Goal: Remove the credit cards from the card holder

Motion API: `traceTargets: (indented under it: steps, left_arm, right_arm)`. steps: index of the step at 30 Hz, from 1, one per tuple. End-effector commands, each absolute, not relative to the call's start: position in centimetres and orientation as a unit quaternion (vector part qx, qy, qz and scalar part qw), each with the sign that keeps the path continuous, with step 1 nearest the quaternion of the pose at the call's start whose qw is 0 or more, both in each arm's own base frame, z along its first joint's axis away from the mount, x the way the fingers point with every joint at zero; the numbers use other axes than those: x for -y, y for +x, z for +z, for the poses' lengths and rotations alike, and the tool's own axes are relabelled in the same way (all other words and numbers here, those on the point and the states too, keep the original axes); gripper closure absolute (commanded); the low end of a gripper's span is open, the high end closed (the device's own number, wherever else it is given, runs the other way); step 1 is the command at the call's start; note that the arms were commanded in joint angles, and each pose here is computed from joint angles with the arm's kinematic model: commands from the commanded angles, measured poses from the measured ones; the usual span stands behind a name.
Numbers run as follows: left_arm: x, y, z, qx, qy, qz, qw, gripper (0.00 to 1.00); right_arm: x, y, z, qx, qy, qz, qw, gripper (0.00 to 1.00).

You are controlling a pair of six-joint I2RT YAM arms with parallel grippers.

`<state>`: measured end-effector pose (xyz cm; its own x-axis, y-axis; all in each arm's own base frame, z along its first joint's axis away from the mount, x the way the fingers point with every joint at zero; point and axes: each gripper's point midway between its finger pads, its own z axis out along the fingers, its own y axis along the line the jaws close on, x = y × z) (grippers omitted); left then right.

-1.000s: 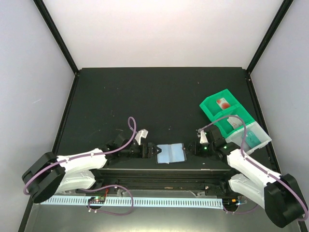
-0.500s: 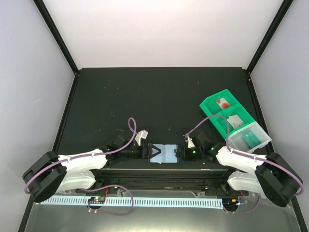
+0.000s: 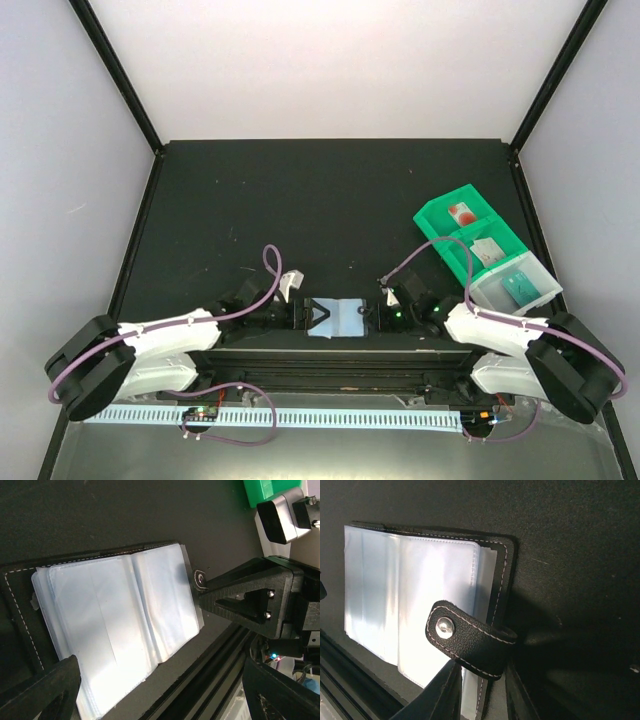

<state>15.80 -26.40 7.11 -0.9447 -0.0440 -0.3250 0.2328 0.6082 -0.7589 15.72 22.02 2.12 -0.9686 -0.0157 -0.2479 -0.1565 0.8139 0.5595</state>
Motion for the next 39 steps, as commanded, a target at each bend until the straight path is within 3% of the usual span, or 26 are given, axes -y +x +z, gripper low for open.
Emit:
traceTargets:
  steps: [1, 10, 25, 33, 39]
  left_arm:
    - [26.3, 16.3, 6.5, -0.882, 0.057, -0.437, 0.17, 0.1]
    - [26.6, 15.6, 5.5, -0.877, 0.06, -0.452, 0.154, 0.15]
    - [27.8, 14.9, 7.8, -0.844, 0.061, -0.514, 0.143, 0.57]
    - [28.4, 14.9, 8.5, -0.834, 0.066, -0.53, 0.14, 0.58]
    - [30.9, 14.8, 9.1, -0.826, 0.082, -0.545, 0.117, 0.64]
  right_arm:
    - [-22.5, 16.0, 2.3, -0.942, -0.044, 0.309, 0.124, 0.73]
    - [-23.0, 15.6, 2.6, -0.937, -0.034, 0.325, 0.124, 0.73]
    - [-23.5, 15.2, 2.6, -0.933, -0.029, 0.338, 0.123, 0.73]
    - [-23.4, 15.1, 2.2, -0.934, -0.031, 0.335, 0.122, 0.73]
    - [-23.3, 15.3, 2.5, -0.933, -0.034, 0.334, 0.132, 0.73]
